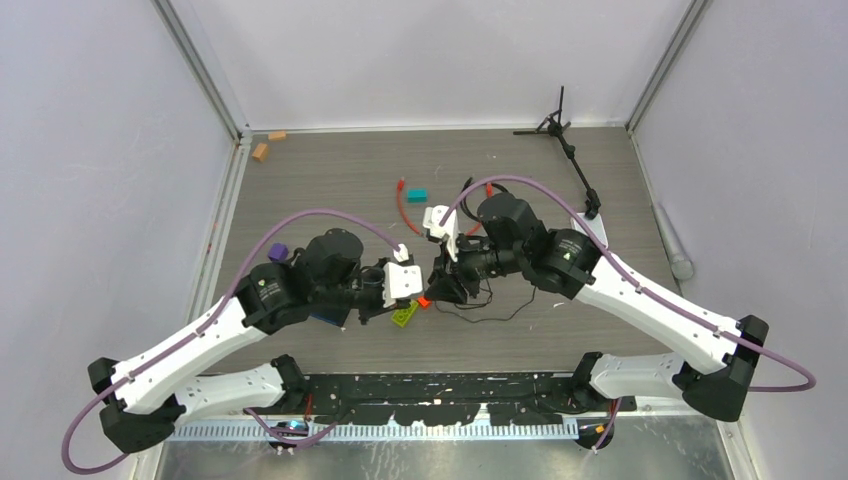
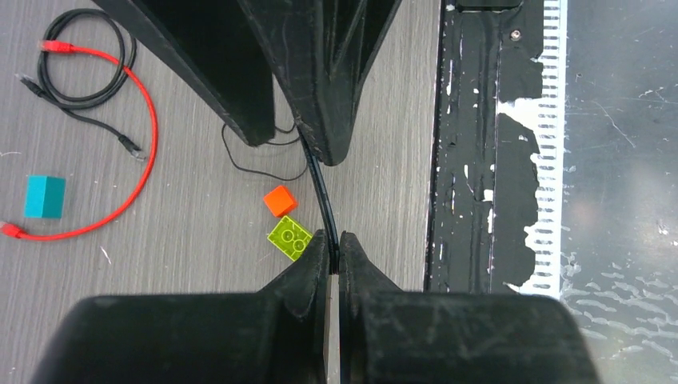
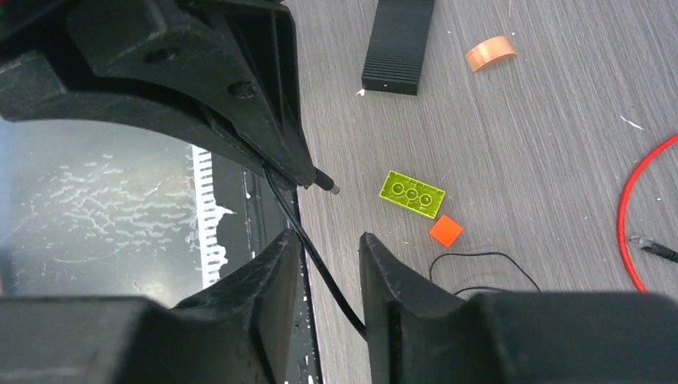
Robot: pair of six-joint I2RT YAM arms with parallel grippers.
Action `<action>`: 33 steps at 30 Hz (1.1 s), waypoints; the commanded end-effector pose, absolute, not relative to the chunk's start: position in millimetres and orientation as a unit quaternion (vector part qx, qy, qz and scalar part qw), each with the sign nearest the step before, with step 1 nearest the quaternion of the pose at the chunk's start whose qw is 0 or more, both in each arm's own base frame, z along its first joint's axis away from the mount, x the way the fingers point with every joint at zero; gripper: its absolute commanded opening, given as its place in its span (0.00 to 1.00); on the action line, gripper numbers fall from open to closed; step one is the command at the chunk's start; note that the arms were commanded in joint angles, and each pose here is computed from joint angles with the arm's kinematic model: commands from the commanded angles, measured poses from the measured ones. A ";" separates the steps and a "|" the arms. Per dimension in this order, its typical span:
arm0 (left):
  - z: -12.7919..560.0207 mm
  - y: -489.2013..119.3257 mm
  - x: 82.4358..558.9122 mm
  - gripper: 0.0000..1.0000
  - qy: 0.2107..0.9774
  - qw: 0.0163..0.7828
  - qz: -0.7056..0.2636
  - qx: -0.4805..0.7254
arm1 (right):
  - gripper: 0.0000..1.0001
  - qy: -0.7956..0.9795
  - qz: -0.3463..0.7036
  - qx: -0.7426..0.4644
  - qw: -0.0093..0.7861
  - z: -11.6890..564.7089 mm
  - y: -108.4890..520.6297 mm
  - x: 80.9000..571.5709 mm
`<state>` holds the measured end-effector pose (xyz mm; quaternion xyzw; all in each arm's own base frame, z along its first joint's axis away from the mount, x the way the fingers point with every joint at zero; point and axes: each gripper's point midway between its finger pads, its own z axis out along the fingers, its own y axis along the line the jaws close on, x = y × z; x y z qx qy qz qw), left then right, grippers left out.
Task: Insert the plug into the switch port
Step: Pick up the power from the center of the board.
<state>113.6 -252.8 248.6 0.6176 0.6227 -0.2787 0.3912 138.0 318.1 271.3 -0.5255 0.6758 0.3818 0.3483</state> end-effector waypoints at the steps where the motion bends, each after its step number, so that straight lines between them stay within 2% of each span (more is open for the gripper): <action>1: 263.8 -258.4 111.0 0.00 0.596 0.419 -0.295 0.618 | 0.33 0.656 0.396 -0.528 0.365 282.6 324.5 136.5; 3: 264.5 -258.5 110.8 0.00 0.593 0.423 -0.297 0.617 | 0.23 0.654 0.397 -0.527 0.369 284.4 323.8 136.0; 7: 267.4 -256.9 110.0 0.10 0.586 0.439 -0.300 0.612 | 0.01 0.642 0.406 -0.522 0.388 296.5 321.6 133.4; 14: 276.0 -254.6 107.7 0.25 0.567 0.480 -0.314 0.591 | 0.01 0.623 0.426 -0.468 0.460 328.5 310.9 134.4; 18: 280.0 -254.2 108.9 0.53 0.563 0.505 -0.324 0.568 | 0.00 0.614 0.441 -0.436 0.488 343.7 304.7 133.4; 19: 281.9 -253.5 110.8 0.63 0.563 0.516 -0.324 0.558 | 0.01 0.610 0.447 -0.430 0.492 347.5 303.0 131.6; 20: 284.3 -252.8 112.8 0.68 0.562 0.528 -0.325 0.548 | 0.00 0.605 0.454 -0.428 0.495 351.2 301.8 128.7; 33: 321.3 -232.2 112.0 0.68 0.504 0.639 -0.341 0.471 | 0.01 0.556 0.518 -0.433 0.485 372.8 289.3 92.7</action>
